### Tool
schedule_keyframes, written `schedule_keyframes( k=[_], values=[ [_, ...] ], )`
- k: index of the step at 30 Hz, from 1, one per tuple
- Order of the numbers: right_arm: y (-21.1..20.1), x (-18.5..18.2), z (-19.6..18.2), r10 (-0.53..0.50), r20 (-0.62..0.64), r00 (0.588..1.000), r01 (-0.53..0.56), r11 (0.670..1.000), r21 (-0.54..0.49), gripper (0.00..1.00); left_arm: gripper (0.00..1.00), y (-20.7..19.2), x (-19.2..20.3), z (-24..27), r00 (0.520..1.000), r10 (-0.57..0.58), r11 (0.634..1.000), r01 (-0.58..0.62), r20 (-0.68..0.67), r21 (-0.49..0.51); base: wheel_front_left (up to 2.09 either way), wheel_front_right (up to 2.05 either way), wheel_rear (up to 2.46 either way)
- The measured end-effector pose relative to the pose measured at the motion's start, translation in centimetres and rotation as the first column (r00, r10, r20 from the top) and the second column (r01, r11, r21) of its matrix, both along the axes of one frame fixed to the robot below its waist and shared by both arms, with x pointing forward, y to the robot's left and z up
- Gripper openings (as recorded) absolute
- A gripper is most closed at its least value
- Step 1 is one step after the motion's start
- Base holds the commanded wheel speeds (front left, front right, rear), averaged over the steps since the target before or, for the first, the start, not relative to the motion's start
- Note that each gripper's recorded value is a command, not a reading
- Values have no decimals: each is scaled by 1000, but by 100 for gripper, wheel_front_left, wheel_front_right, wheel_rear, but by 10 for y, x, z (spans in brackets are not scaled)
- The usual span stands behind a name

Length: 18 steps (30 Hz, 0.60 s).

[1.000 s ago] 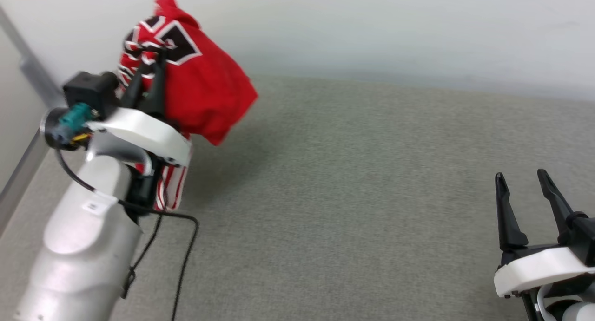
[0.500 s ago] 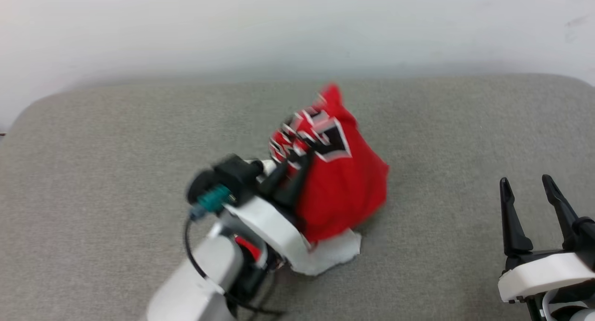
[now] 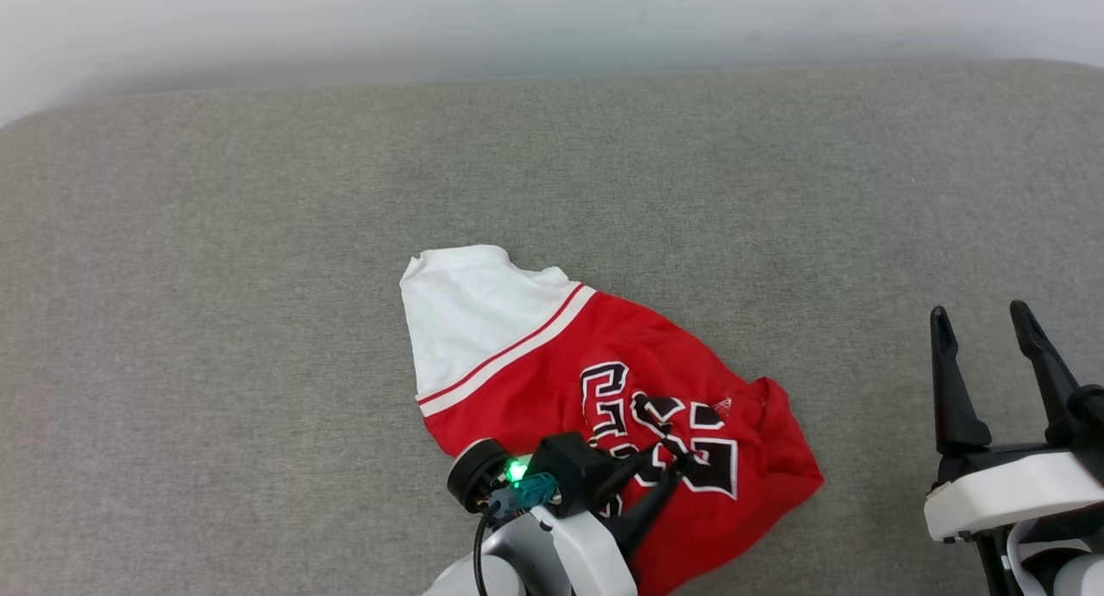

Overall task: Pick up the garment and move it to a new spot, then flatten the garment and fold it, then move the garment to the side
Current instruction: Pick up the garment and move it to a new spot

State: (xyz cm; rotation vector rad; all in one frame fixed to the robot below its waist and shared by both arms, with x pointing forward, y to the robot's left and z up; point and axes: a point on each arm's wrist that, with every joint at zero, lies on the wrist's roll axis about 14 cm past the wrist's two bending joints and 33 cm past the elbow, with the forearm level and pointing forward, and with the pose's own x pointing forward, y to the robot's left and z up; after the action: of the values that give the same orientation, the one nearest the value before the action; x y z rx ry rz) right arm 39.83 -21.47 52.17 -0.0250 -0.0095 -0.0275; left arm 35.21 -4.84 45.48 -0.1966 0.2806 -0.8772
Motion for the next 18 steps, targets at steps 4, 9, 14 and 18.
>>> schedule_keyframes(
  k=[4, 9, 14, 18],
  values=[
    [5, 1, 6, 15, 19, 1000, -15, 1000, -2, 100, 100, 9, 11, 30, 993, 70, 995, -62, 92, -79, 0, 0, 0],
    [12, -5, 14, 34, 36, 999, -34, 999, 2, 100, 100, 35, 29, 70, 954, 195, 978, -170, 226, -123, 0, 0, 0],
    [18, -14, 22, 52, 52, 997, -52, 999, 3, 100, 100, 74, 40, 102, 880, 339, 940, -307, 331, -148, 0, 0, 0],
    [23, -20, 26, 68, 61, 996, -68, 998, 8, 100, 100, 113, 43, 110, 812, 461, 887, -434, 357, -156, 0, 0, 0]
  ],
)
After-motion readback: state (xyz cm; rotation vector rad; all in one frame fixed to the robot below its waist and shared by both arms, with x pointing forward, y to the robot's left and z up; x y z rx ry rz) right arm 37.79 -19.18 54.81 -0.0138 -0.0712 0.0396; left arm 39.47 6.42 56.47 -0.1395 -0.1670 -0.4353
